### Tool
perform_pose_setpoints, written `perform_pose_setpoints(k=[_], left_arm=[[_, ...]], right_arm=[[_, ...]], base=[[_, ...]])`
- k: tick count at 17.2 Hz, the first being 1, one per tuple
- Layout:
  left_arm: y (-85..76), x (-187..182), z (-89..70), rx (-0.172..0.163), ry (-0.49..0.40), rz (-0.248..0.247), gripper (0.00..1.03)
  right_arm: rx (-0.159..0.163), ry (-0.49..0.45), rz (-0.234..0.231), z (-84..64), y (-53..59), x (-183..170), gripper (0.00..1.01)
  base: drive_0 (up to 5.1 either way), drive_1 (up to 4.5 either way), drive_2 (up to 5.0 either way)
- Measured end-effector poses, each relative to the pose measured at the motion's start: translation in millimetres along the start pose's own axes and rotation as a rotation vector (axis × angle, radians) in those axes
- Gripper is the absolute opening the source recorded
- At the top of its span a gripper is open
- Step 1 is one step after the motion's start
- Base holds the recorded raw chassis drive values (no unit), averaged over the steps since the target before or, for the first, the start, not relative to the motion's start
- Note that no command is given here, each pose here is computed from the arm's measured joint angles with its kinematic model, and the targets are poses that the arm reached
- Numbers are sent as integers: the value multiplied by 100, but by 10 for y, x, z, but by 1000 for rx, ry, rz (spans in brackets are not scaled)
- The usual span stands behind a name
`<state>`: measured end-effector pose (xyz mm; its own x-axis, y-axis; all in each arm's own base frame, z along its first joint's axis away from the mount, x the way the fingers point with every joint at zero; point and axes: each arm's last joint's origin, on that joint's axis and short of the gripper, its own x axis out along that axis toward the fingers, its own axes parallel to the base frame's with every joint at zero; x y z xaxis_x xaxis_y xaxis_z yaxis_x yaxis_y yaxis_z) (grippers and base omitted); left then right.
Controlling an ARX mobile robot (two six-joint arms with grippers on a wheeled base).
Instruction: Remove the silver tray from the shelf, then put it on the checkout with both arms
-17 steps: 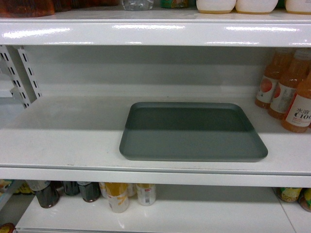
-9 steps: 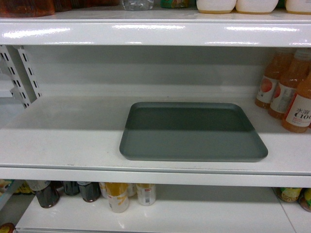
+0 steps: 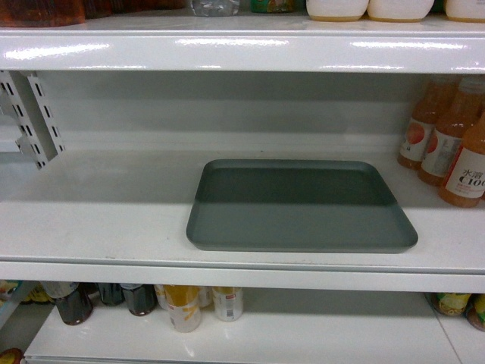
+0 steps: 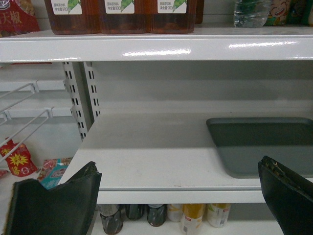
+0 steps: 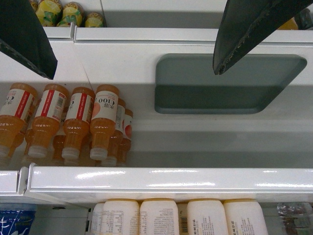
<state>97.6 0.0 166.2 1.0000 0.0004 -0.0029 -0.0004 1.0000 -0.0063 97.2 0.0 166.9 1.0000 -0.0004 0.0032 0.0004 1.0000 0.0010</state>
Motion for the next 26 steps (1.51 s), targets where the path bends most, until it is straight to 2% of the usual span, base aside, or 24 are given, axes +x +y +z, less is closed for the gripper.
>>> perform_pose_setpoints(k=[4, 5, 6, 7, 8, 9, 10, 11, 12, 13, 15, 17, 20, 22, 24, 26], left_arm=[[0, 0, 0, 0, 0, 0, 98], [-21, -3, -18, -11, 155, 52, 98], [-104, 101, 27, 2, 355, 89, 98], [-185, 247, 73, -10, 398, 54, 98], [-234, 432, 75, -38, 434, 36, 98], [-298, 656, 63, -54, 473, 14, 98], [-394, 898, 22, -81, 519, -39, 98], [-484, 1121, -34, -93, 555, -67, 98], [-577, 1367, -133, -85, 596, -77, 98], [-650, 1571, -245, -75, 636, -73, 98], [-783, 1949, -514, -47, 702, -53, 98], [-865, 2297, -745, -30, 759, -27, 98], [-980, 2744, -866, -24, 744, -19, 98], [-1047, 2972, -927, -33, 754, -28, 98], [-1129, 3135, -965, -27, 777, -43, 98], [-1207, 3262, -970, -26, 788, -52, 98]], right_arm=[[0, 0, 0, 0, 0, 0, 98], [-8, 75, 15, -19, 1, -2, 98], [-10, 256, 60, -19, -22, 86, 98], [-7, 314, 77, 23, -57, 222, 98], [-4, 350, 107, 30, -80, 384, 98], [1, 394, 150, -14, -83, 575, 98], [9, 439, 183, -85, -87, 748, 98], [3, 475, 203, -168, -72, 967, 98], [-4, 493, 218, -245, -32, 1192, 98], [6, 513, 229, -314, -15, 1386, 98], [53, 578, 229, -497, 7, 1768, 98], [84, 633, 220, -695, 38, 2127, 98], [110, 664, 184, -871, 66, 2616, 98], [110, 679, 149, -953, 79, 2907, 98], [122, 696, 116, -1012, 78, 3179, 98], [124, 697, 104, -1060, 97, 3423, 98]], base=[[0, 0, 0], [0, 0, 0], [0, 0, 0], [0, 0, 0], [0, 0, 0], [0, 0, 0], [0, 0, 0], [0, 0, 0], [0, 0, 0], [0, 0, 0], [0, 0, 0], [0, 0, 0], [0, 0, 0], [0, 0, 0], [0, 0, 0], [0, 0, 0]])
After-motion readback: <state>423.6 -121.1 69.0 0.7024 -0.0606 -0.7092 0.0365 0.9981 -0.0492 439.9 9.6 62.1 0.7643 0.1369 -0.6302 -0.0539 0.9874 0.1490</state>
